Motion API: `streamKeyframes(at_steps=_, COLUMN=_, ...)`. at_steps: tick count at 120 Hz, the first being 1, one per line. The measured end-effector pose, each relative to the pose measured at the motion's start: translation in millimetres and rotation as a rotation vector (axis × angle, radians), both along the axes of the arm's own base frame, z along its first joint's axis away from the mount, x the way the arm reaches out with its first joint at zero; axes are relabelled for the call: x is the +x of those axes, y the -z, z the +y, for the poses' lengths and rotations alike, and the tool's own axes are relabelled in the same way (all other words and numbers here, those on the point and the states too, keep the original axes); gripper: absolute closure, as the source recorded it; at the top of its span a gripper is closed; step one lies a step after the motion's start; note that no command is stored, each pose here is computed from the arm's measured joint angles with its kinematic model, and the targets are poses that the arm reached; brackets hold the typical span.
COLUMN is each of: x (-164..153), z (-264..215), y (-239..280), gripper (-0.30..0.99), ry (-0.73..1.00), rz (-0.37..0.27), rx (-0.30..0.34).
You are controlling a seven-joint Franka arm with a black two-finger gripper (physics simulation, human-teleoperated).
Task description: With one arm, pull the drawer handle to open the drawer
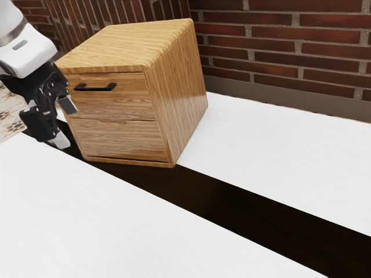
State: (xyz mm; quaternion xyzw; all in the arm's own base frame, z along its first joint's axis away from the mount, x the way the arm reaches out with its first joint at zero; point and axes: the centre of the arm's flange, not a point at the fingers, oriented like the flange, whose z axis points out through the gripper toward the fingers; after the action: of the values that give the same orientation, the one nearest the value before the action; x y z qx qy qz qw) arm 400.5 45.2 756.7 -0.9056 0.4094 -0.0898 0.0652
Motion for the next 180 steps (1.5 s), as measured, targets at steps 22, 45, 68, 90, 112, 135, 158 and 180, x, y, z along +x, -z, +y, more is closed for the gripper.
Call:
streamKeyframes(at_steps=22, x=35, z=19, y=23, gripper=0.00, ry=0.117, rz=0.032, rx=0.059)
streamKeyframes(at_steps=45, x=41, z=50, y=26, gripper=0.00, ry=0.189, rz=-0.007, rx=0.087)
streamKeyframes(at_steps=68, x=16, z=139, y=17, gripper=0.00, ry=0.125, rz=-0.073, rx=0.079)
streamKeyframes(at_steps=90, x=10, z=204, y=17, gripper=0.00, ry=0.073, rz=-0.079, rx=0.106)
streamKeyframes(at_steps=112, x=54, z=219, y=33, gripper=0.00, ry=0.097, rz=-0.051, rx=0.179)
streamKeyframes(at_steps=135, x=42, z=256, y=16, gripper=0.00, ry=0.058, rz=-0.109, rx=0.239)
streamKeyframes(at_steps=158, x=62, z=262, y=15, gripper=0.00, ry=0.079, rz=-0.151, rx=0.284)
streamKeyframes(at_steps=180, x=73, z=264, y=17, gripper=0.00, ry=0.121, rz=-0.188, rx=0.306)
